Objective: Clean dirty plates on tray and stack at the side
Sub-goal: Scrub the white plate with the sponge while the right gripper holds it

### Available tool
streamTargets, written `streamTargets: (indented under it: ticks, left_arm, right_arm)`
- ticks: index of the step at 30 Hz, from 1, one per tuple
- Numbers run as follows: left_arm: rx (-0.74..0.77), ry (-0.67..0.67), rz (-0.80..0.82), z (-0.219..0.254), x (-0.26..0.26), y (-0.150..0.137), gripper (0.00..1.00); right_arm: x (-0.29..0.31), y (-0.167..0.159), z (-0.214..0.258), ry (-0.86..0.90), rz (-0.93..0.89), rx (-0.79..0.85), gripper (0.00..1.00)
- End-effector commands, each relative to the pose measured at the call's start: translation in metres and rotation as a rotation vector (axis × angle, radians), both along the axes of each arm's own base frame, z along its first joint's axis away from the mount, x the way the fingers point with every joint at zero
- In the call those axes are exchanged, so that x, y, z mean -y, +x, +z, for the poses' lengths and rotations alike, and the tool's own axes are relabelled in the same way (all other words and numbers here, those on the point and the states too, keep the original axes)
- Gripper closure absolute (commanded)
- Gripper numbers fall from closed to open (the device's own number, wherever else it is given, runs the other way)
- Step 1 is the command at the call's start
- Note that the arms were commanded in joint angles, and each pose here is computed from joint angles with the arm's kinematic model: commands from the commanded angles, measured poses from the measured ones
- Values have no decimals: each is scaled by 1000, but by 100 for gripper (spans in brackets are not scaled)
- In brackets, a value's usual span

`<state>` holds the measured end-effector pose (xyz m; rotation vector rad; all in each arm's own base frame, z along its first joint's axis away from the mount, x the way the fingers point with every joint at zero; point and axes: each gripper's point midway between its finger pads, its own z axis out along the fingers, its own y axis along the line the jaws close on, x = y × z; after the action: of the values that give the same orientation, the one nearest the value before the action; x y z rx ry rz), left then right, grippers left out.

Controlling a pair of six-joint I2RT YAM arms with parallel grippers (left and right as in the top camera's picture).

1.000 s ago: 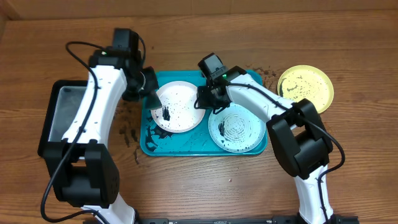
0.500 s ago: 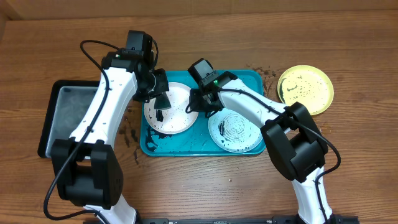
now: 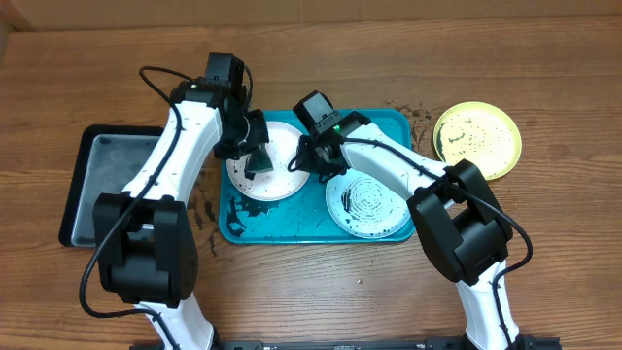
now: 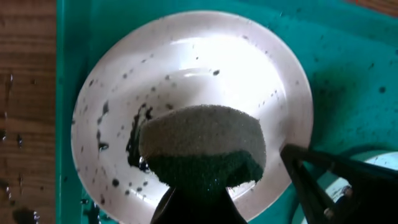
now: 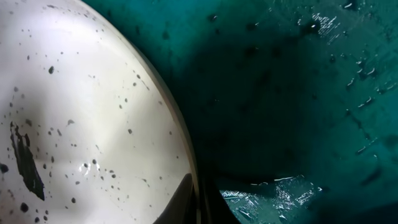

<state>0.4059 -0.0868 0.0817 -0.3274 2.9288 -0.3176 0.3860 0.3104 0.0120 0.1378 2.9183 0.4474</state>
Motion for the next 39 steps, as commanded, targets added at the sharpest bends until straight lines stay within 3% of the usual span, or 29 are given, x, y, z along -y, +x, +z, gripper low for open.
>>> streamTargets:
  ticks: [1,7,13,17,22,26,30,32,36,39]
  left_arm:
    - [-26,-18,-18,-23,8,4,96]
    - [-93,-157,-185,-58,36,-3,96]
    - [-146,-106,-184,-88,28,-6,96]
    - [-195,208,-70,-107,-28,-10,96]
    - [-188,561,68,-81,-90,-10,96]
    - [-153,625,95,-51,-98,5,96]
    - [-128,480,78,-35,-73,20,96]
    - [-130,240,-41,-32,-30,24,96]
    - [-116,-90,-184,-26,29,22,96]
    - [-118,-130,-202,-30,40,18,96]
  right_arm:
    - [1,4,0,-25,34,26,96]
    - [2,4,-1,-32,50,27,96]
    - [2,3,-1,-33,50,26,96]
    - [4,2,-1,-38,51,19,96]
    - [4,3,-1,-39,49,23,96]
    - [4,3,-1,-40,49,22,96]
    - [4,2,-1,-40,49,22,96]
    - [4,2,-2,-42,49,19,96]
    - [4,2,-2,-42,49,19,96]
    - [4,2,-1,-40,49,21,96]
